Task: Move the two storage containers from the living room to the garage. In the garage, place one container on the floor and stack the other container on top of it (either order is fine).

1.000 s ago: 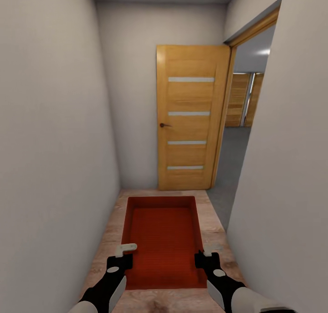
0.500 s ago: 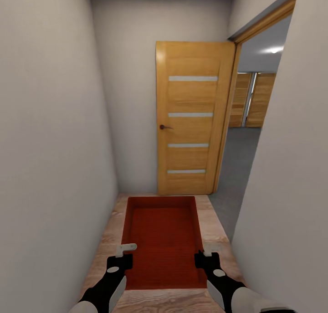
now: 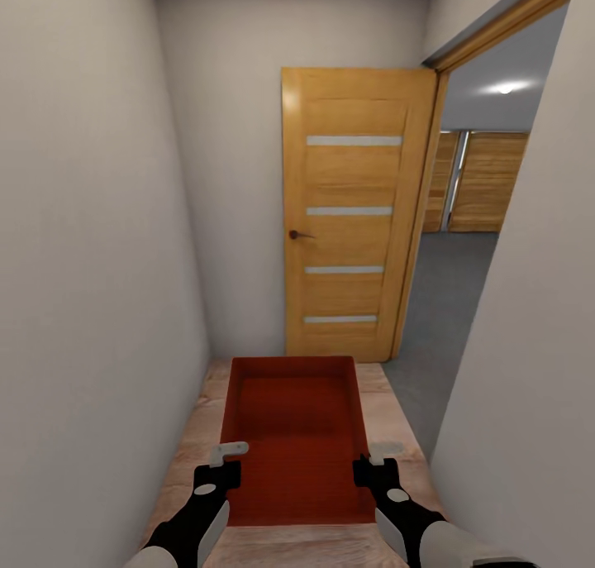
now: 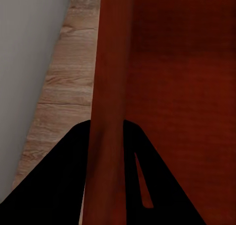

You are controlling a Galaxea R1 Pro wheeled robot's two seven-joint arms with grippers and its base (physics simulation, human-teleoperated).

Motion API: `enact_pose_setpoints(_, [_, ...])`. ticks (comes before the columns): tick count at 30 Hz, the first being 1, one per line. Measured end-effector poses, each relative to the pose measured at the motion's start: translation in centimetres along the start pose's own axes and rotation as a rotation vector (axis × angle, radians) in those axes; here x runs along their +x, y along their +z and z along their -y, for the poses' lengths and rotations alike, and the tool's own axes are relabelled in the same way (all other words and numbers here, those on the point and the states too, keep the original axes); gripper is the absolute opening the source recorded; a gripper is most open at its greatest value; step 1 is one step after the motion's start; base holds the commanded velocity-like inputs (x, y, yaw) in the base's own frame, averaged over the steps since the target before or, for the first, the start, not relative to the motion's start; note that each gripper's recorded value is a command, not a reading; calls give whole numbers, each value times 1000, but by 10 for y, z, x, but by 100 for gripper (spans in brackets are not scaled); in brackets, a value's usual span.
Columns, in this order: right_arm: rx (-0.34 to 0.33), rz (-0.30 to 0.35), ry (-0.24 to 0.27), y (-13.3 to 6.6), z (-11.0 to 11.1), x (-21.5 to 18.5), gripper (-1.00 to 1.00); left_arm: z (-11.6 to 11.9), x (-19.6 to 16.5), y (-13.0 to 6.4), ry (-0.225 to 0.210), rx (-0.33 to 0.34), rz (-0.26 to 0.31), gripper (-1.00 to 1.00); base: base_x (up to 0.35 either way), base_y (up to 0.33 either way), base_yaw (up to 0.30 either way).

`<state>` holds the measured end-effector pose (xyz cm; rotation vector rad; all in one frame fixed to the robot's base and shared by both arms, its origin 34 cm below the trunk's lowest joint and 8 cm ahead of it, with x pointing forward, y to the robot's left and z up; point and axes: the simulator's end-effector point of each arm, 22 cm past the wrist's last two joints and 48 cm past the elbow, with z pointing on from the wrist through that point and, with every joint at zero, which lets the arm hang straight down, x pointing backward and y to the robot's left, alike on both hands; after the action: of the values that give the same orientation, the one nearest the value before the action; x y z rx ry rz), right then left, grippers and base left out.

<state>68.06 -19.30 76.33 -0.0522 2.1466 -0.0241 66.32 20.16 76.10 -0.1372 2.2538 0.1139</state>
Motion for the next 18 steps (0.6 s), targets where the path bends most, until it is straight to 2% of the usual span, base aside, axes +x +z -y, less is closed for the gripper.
enact_pose_setpoints(8, [0, 2, 0, 0, 0, 0, -100, 0, -1, 0, 1, 0, 2, -100, 321, 4, -31])
enact_pose_setpoints(18, [0, 2, 0, 0, 0, 0, -100, 0, -1, 0, 1, 0, 2, -100, 321, 119, -264])
